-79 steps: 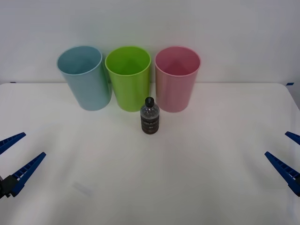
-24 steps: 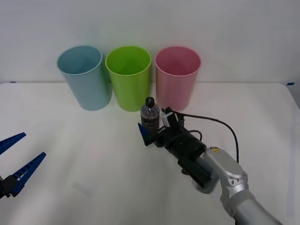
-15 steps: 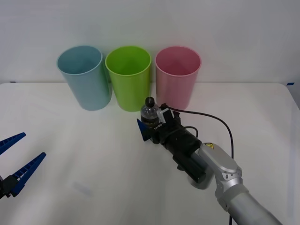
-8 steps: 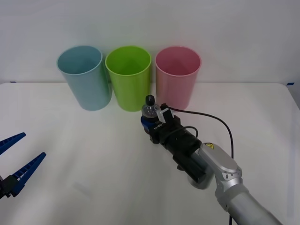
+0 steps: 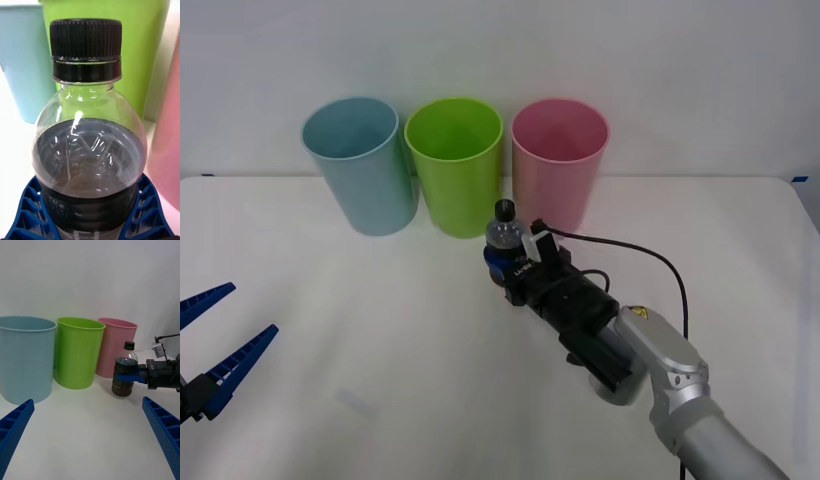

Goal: Grasp the object on the table and drop it into the matching bin: aluminum can to the light blue bin, PET bottle to the pink bin.

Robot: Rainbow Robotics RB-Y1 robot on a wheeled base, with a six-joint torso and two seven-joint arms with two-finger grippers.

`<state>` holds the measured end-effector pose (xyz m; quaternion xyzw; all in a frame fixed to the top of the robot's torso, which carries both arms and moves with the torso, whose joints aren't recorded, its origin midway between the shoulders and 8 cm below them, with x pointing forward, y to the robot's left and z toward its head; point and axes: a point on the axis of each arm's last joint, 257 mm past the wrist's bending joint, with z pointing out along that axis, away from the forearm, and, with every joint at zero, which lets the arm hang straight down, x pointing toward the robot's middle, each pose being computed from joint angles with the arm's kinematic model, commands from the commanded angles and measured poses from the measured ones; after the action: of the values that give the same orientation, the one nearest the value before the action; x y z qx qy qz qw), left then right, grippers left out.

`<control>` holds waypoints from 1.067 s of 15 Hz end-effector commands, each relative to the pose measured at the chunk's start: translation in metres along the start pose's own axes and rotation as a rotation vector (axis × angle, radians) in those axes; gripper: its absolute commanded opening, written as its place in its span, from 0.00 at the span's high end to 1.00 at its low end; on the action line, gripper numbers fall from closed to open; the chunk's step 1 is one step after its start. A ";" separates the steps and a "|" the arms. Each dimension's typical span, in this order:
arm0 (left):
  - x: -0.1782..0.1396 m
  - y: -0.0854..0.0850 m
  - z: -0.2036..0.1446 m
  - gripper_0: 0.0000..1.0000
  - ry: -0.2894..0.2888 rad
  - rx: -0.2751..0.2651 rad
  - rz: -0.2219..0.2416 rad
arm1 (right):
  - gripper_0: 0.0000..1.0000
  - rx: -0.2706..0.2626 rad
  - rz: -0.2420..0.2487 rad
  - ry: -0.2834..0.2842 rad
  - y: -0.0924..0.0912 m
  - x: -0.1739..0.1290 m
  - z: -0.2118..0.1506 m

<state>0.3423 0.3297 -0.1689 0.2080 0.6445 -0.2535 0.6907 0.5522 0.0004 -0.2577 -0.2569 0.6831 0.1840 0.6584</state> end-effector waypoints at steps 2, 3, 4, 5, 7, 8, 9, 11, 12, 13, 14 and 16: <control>0.000 0.000 0.000 0.00 0.000 0.000 0.000 | 1.00 0.008 0.000 -0.058 -0.002 -0.024 -0.032; 0.000 0.000 0.000 0.00 0.000 0.000 0.000 | 1.00 0.009 -0.001 -0.076 -0.003 -0.032 -0.045; 0.000 0.000 0.000 0.00 0.000 0.000 0.000 | 1.00 0.009 -0.004 -0.093 -0.005 -0.040 -0.055; 0.000 0.000 0.000 0.00 0.000 0.000 0.000 | 1.00 0.005 -0.008 -0.109 -0.008 -0.049 -0.065; 0.000 0.000 0.000 0.00 0.000 0.000 0.000 | 1.00 -0.016 0.028 -0.144 -0.011 -0.071 -0.085; 0.000 0.000 0.000 0.00 0.000 0.000 0.000 | 1.00 -0.027 0.042 -0.157 -0.012 -0.081 -0.092; 0.000 0.000 0.000 0.00 0.000 0.000 0.000 | 1.00 -0.042 0.062 -0.175 -0.016 -0.095 -0.100; 0.000 0.000 0.000 0.00 0.000 0.000 0.000 | 1.00 -0.061 0.077 -0.196 -0.023 -0.115 -0.111; 0.000 0.000 0.000 0.00 0.000 0.000 0.000 | 1.00 -0.072 0.083 -0.209 -0.029 -0.129 -0.118; 0.000 0.000 0.000 0.00 0.000 0.000 0.000 | 1.00 -0.081 0.093 -0.217 -0.033 -0.140 -0.124; 0.000 0.000 0.000 0.00 0.000 0.000 0.000 | 1.00 -0.091 0.108 -0.222 -0.038 -0.149 -0.129; 0.000 0.000 0.000 0.00 0.000 0.000 0.000 | 1.00 -0.104 0.114 -0.232 -0.051 -0.169 -0.140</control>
<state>0.3422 0.3297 -0.1689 0.2079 0.6446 -0.2535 0.6907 0.4699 -0.0997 -0.0836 -0.2285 0.6070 0.2819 0.7070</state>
